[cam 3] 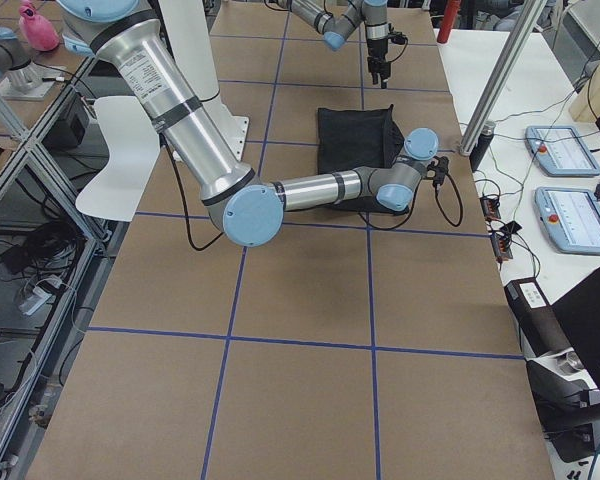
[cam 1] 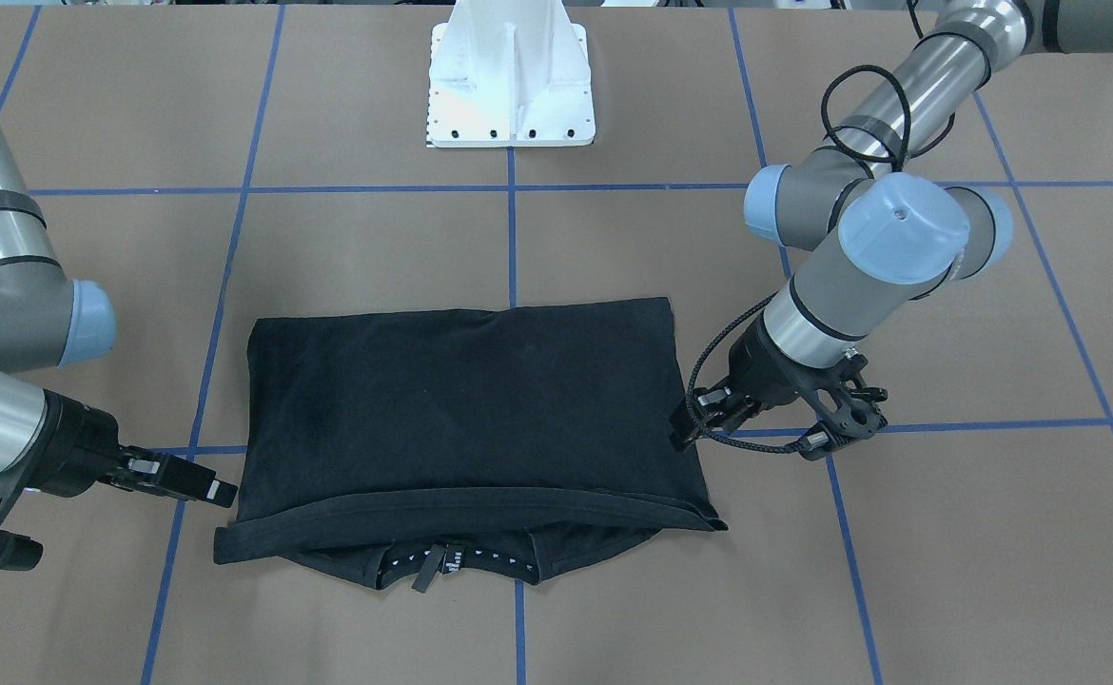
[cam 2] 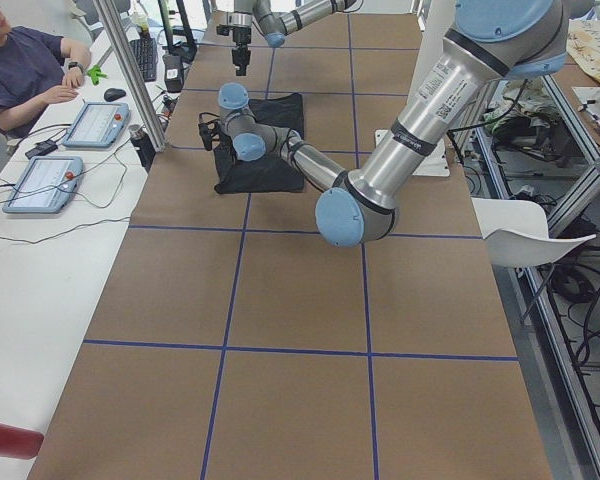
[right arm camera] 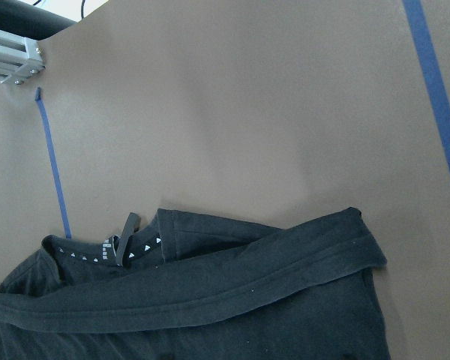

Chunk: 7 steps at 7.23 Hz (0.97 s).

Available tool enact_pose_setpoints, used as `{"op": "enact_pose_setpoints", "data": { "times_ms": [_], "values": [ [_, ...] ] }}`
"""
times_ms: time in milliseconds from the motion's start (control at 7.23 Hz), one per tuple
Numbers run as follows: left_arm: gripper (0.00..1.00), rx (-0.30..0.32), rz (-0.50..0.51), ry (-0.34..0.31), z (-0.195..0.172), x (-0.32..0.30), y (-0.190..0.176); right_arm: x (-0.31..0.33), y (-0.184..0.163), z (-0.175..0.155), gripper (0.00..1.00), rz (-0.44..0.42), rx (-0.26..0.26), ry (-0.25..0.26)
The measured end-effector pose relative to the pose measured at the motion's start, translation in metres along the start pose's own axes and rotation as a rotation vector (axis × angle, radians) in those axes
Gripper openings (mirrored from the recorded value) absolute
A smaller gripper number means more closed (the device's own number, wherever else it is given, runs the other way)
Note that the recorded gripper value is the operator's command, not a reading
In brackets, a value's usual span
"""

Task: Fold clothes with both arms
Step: 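Open both grippers and raise them off the folded shirt, then move the right gripper to the folded shirt's side edge and grasp it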

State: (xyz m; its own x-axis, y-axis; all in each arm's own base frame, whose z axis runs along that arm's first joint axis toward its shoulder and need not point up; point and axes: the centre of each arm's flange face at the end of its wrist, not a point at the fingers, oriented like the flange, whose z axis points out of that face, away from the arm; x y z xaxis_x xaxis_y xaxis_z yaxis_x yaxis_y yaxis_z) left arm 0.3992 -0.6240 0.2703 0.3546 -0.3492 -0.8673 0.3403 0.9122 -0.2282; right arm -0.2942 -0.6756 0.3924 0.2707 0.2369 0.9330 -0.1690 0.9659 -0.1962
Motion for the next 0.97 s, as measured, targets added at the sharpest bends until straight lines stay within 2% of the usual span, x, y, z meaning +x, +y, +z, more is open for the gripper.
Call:
{"op": "enact_pose_setpoints", "data": {
  "times_ms": [277, 553, 830, 968],
  "values": [
    [1.00, 0.003, 0.009, 0.010, -0.006, 0.004, 0.002, 0.002, 0.013, -0.003, 0.99, 0.024, -0.044, -0.012],
    [1.00, 0.005, 0.018, 0.028, -0.016, 0.010, 0.006, 0.038, 0.054, 0.002, 0.99, 0.037, -0.110, -0.004],
    [1.00, 0.006, 0.024, 0.041, -0.024, 0.014, 0.011, 0.075, 0.107, 0.041, 0.99, 0.042, -0.196, 0.042],
    [1.00, 0.006, 0.025, 0.045, -0.026, 0.015, 0.012, 0.088, 0.124, 0.057, 0.99, 0.046, -0.223, 0.063]
  ]
}}
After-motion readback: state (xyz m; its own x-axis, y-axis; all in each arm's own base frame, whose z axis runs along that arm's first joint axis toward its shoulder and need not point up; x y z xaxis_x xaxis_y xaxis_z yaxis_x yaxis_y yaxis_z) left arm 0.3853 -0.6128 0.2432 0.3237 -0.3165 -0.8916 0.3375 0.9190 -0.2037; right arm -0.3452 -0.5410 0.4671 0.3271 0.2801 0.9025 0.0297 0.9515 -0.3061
